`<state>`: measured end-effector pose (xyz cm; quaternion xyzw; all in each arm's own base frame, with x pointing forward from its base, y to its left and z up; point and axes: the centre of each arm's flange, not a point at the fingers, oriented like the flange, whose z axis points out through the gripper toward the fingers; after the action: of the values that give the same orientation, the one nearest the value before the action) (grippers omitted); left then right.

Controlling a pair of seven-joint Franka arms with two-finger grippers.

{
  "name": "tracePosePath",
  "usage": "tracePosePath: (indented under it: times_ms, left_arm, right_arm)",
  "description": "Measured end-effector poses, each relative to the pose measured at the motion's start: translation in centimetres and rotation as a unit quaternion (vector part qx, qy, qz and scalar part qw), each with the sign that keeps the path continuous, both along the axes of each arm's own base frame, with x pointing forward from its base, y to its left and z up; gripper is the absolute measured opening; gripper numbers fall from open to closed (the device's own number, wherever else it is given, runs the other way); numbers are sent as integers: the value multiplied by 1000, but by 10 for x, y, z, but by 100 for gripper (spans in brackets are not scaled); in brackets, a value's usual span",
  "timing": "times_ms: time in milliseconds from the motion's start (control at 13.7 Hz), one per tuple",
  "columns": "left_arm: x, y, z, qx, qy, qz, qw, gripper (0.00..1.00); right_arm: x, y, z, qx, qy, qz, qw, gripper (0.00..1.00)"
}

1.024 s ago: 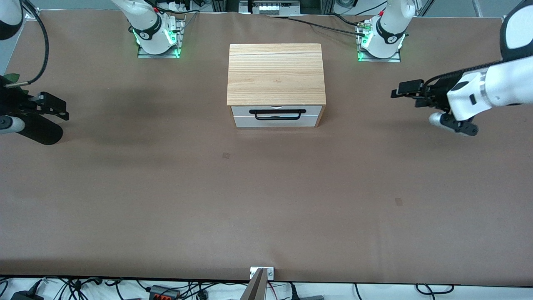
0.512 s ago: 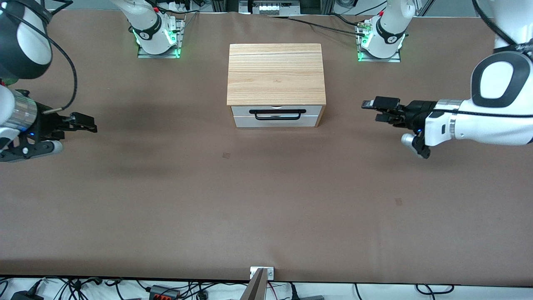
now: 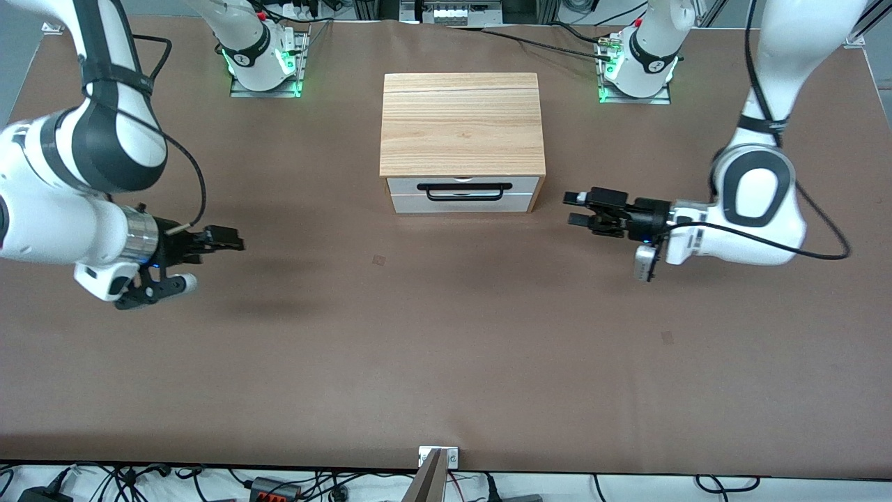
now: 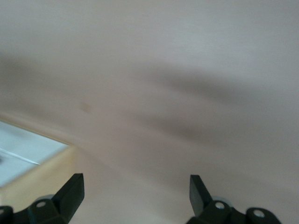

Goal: Pull top drawer with both arms simultaneously
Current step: 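Move the left gripper toward the drawer handle while the right gripper approaches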

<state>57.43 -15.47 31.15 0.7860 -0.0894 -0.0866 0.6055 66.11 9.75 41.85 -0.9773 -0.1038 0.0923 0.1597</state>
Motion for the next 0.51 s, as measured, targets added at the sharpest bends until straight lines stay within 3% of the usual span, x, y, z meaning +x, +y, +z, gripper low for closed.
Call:
tracePosePath:
  times_ms: [73,293,366,512]
  left_arm:
    - [-9,-9,-18,-18,-6,9,1000,100]
    - [-31,-30,-62,-62,-25,27,997,100]
    - [-38,-36,-76,-76,-28,31,996,100]
    - [-50,-51,-104,-103,-27,38,994,100]
  right_arm:
    - [1,3,-9,23,11,-10,1000,100]
    - [5,10,-37,49,34,-20,998,100]
    - [8,17,-47,73,37,-32,996,100]
    - [16,34,-70,165,49,-69,983,100]
